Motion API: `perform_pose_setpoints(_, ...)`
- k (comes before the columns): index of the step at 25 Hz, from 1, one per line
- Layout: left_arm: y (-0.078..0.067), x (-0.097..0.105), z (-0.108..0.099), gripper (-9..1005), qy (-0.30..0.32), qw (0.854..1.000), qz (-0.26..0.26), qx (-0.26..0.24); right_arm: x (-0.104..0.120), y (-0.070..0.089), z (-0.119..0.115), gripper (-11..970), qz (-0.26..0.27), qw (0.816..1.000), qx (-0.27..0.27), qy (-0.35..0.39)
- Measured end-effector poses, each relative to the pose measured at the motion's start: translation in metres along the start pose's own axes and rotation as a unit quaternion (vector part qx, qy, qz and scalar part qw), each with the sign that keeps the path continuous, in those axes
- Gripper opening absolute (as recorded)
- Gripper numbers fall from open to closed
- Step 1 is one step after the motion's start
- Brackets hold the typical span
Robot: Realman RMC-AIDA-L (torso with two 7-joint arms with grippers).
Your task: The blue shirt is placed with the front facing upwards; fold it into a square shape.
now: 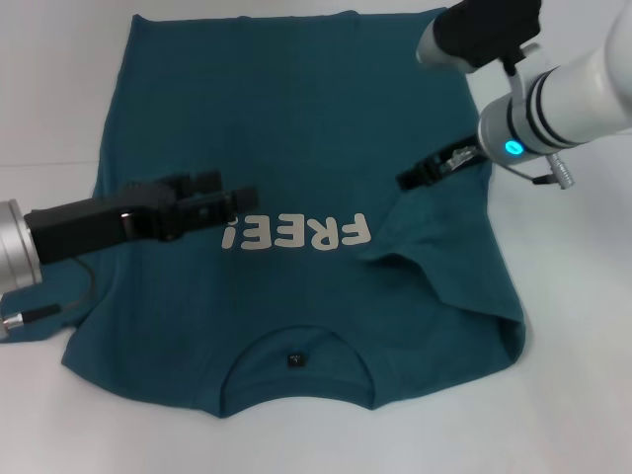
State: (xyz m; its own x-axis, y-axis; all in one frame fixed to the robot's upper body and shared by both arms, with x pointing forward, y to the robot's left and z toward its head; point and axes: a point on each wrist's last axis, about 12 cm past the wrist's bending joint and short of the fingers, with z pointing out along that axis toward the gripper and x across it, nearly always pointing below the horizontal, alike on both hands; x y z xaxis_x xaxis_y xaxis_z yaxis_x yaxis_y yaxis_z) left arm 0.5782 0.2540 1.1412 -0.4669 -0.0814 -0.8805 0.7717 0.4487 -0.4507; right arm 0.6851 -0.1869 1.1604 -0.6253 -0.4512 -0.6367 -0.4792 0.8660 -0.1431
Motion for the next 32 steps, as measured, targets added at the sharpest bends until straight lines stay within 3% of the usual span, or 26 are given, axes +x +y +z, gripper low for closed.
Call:
perform_pose_setpoints(4,0.003,0.0,-0.001,875,-0.018,1.0,-0.015,-0.004,0.001,-0.008,-0.007,813,0.003,1.0,0.008,-0.029)
perform_pose_setpoints(8,0.007,-0.002,-0.004,875,-0.033,0.999,-0.031,-0.016,0.007,-0.021,-0.026,931,0.018,0.993,-0.012,-0.112)
perform_pose_setpoints(12,0.011,-0.003,-0.004,875,-0.038,0.998,-0.045,-0.032,0.021,-0.034,-0.042,943,0.033,0.981,-0.039,-0.187)
perform_pose_setpoints(14,0.013,-0.004,-0.002,875,-0.039,0.997,-0.053,-0.038,0.039,-0.045,-0.05,946,0.039,0.972,-0.054,-0.226)
perform_pose_setpoints(21,0.016,-0.006,0.001,876,-0.042,0.995,-0.073,-0.049,0.079,-0.055,-0.064,947,0.009,0.953,-0.101,-0.285)
perform_pose_setpoints(30,0.02,0.001,0.013,876,-0.025,0.991,-0.113,-0.068,0.136,-0.06,-0.093,947,-0.068,0.926,-0.215,-0.302)
perform_pose_setpoints(32,0.02,0.001,0.014,876,-0.019,0.99,-0.122,-0.07,0.14,-0.062,-0.095,947,-0.072,0.926,-0.221,-0.296)
